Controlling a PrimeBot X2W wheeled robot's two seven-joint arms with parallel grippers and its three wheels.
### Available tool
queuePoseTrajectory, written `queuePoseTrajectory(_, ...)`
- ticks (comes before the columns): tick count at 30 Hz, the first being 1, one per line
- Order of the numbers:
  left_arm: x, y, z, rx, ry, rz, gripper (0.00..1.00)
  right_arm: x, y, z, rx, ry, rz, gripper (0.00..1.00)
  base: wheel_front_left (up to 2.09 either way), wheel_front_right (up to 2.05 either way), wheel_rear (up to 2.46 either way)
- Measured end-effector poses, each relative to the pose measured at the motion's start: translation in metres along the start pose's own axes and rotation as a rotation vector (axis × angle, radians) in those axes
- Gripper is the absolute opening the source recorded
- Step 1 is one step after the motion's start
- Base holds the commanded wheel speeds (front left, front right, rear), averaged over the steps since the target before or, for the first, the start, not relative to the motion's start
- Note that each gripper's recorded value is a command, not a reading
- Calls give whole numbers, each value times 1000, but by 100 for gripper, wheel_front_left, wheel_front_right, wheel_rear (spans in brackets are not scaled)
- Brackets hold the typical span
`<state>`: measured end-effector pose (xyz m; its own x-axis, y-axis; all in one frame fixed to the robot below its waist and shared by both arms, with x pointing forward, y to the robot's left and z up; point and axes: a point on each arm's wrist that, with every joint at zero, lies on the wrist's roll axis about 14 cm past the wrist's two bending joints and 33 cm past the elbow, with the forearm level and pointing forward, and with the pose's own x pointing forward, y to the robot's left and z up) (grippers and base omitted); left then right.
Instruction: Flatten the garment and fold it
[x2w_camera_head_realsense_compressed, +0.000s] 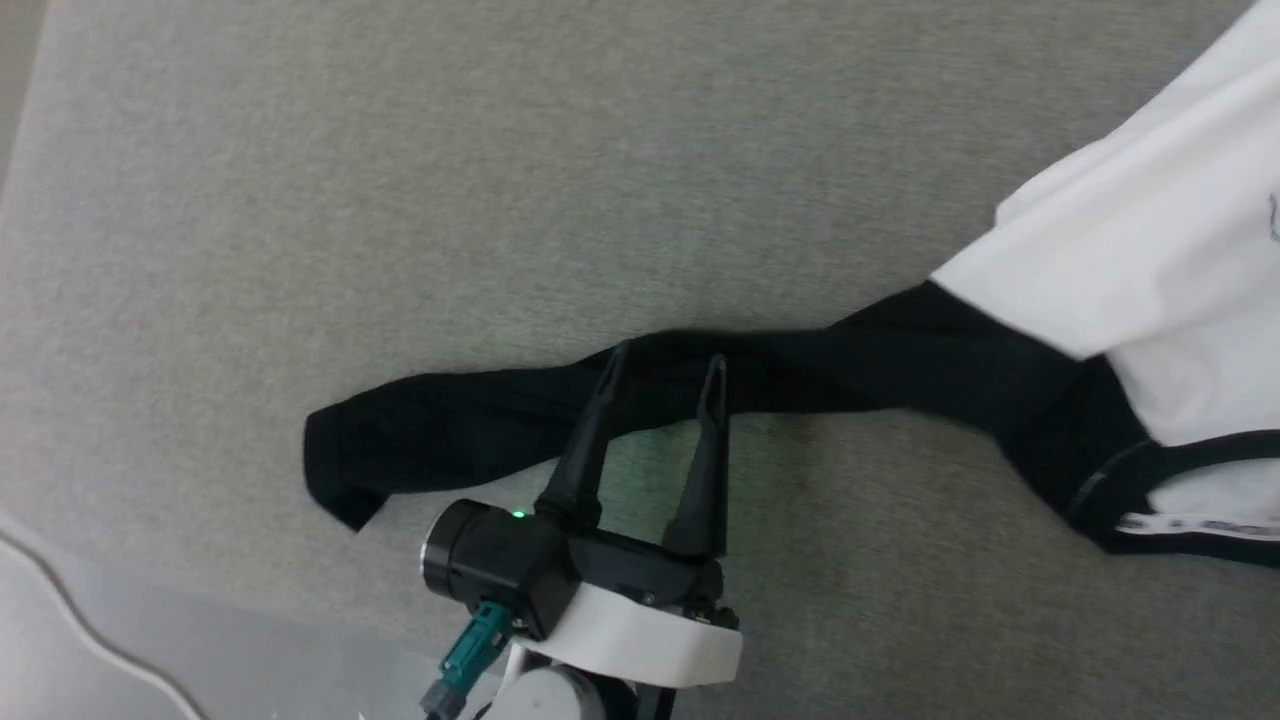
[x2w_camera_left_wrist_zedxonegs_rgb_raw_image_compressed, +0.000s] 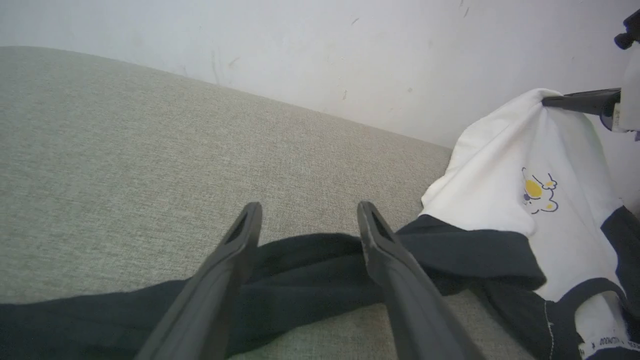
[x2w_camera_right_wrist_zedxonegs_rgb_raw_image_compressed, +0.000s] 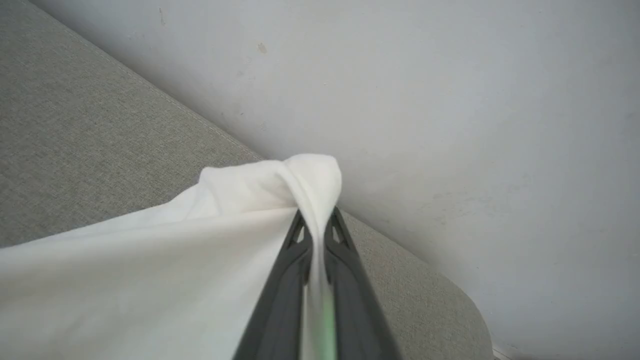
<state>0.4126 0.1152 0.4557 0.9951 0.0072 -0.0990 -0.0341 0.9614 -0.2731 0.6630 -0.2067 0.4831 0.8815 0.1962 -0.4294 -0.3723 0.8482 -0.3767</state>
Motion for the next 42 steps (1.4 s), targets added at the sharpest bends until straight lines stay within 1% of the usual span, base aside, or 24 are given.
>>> queuePoseTrajectory(3,-2,4,-2,2,8,15,100,18,9,4,-34,-5,11,0,0,0,0)
queuePoseTrajectory(8,-7,13,-5,16,23,40,100,45,36,-15,-77,21,53,0,0,0,0)
queuePoseTrajectory(9,-8,15,-5,20,25,47,100,49,39,-17,-77,22,58,18,0,0,0)
queuePoseTrajectory(10,-9,16,-5,24,26,53,100,53,43,-20,-77,22,63,49,0,0,0)
queuePoseTrajectory(11,-10,18,-5,27,27,57,100,56,49,-24,-77,28,73,100,0,0,0)
queuePoseTrajectory(15,-9,17,-8,33,33,53,100,59,64,-35,-55,30,105,100,0,0,0)
queuePoseTrajectory(18,-6,16,-10,38,35,43,100,54,64,-34,-3,12,110,100,0,0,0)
queuePoseTrajectory(21,-5,14,-6,40,23,27,100,44,57,-16,95,-62,102,100,0,0,0)
queuePoseTrajectory(24,-6,12,1,46,1,8,100,25,48,4,204,-151,90,100,0,0,0)
queuePoseTrajectory(27,-8,8,11,54,-26,-15,100,-5,36,7,266,-206,66,100,0,0,0)
queuePoseTrajectory(31,-16,6,21,51,-40,-36,100,-54,19,-1,342,-259,16,100,0,0,0)
queuePoseTrajectory(36,-27,-1,28,43,-48,-72,100,-128,14,-35,430,-277,-73,100,0,0,0)
queuePoseTrajectory(39,-31,-9,36,42,-70,-109,100,-176,15,-58,468,-273,-162,100,0,0,0)
queuePoseTrajectory(42,-35,-15,41,39,-85,-134,100,-222,25,-76,541,-277,-257,100,0,0,0)
